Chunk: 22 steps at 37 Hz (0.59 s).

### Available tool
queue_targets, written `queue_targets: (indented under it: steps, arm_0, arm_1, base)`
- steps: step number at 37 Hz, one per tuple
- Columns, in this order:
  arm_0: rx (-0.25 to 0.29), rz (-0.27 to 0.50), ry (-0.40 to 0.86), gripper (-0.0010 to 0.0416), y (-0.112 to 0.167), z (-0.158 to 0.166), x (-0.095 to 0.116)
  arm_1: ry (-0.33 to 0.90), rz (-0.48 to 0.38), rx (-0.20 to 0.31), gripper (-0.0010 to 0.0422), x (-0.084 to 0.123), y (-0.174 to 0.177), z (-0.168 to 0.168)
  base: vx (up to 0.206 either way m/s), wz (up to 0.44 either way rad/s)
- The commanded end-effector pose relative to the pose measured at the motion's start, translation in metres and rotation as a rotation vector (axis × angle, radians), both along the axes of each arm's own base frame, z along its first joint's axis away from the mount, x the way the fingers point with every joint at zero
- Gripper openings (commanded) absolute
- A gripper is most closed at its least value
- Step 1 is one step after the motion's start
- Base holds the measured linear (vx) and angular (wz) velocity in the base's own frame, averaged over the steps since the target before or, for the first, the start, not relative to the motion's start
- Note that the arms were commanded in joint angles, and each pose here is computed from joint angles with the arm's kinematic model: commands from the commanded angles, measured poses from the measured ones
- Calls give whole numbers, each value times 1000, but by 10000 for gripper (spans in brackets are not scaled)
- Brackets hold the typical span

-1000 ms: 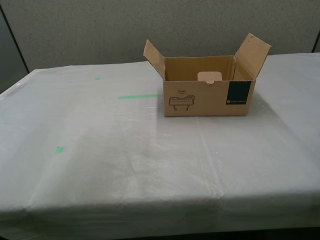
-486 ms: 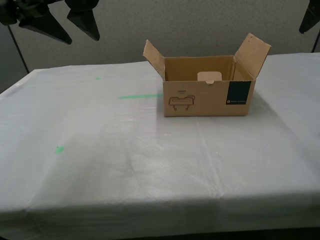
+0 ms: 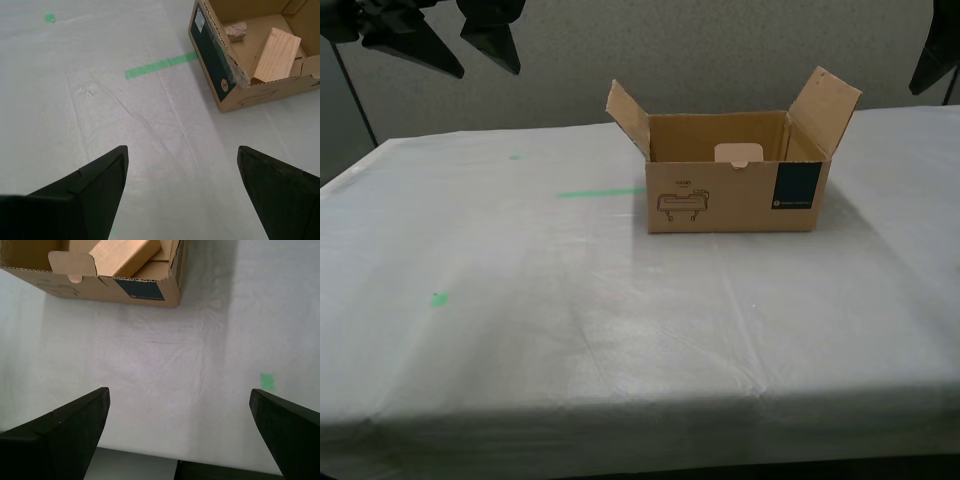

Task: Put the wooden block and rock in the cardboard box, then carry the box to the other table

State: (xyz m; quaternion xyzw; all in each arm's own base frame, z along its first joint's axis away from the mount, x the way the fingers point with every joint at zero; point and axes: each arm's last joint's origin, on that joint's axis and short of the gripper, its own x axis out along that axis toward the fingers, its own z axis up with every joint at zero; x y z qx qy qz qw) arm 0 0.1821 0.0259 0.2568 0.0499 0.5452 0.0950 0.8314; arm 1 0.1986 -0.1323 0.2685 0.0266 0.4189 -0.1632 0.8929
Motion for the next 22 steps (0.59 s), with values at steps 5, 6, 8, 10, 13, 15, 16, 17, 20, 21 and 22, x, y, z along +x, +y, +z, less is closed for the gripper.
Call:
queue_targets:
  steps: [5,6,8,10,13,15,16,17,20,21,22]
  arm_0:
    - [-2,1,6,390,0,-6,0]
    - [-2,2,6,390,0,-6,0]
    - [-2,1,5,389,0,-6,0]
    - [-2,1,4,390,0,-5,0]
    - [-2,1,5,389,0,-5,0]
    - [-2,2,5,389,0,-5,0]
    - [-2,2,5,389,0,-6,0]
    - [-1,2,6,389,0,-5,0]
    - [-2,2,5,389,0,-6,0]
    - [-2,2,5,389,0,-5,0]
    - [-2,2,5,390,0,-6,0]
  arm_1:
    - [-18,-15,14,295,1,0,1]
    - [-18,-15,15,295,0,0,1]
    - [-17,-15,15,295,0,0,1]
    - [-17,-15,15,295,0,0,1]
    - [-15,-15,16,295,0,0,1]
    - [-12,-15,18,295,0,0,0]
    - [-10,-15,20,295,0,0,0]
    - [-8,-15,20,295,0,0,0]
    - [-8,-15,20,295,0,0,0]
    - [-8,-15,20,295,0,0,0]
    - [-8,-15,20,295,0,0,0]
  base:
    - [0,0]
    - [0,0]
    - [0,0]
    - [0,0]
    - [0,0]
    - [0,0]
    - [0,0]
    - [0,0]
    - [0,0]
    - [0,0]
    - [0,0]
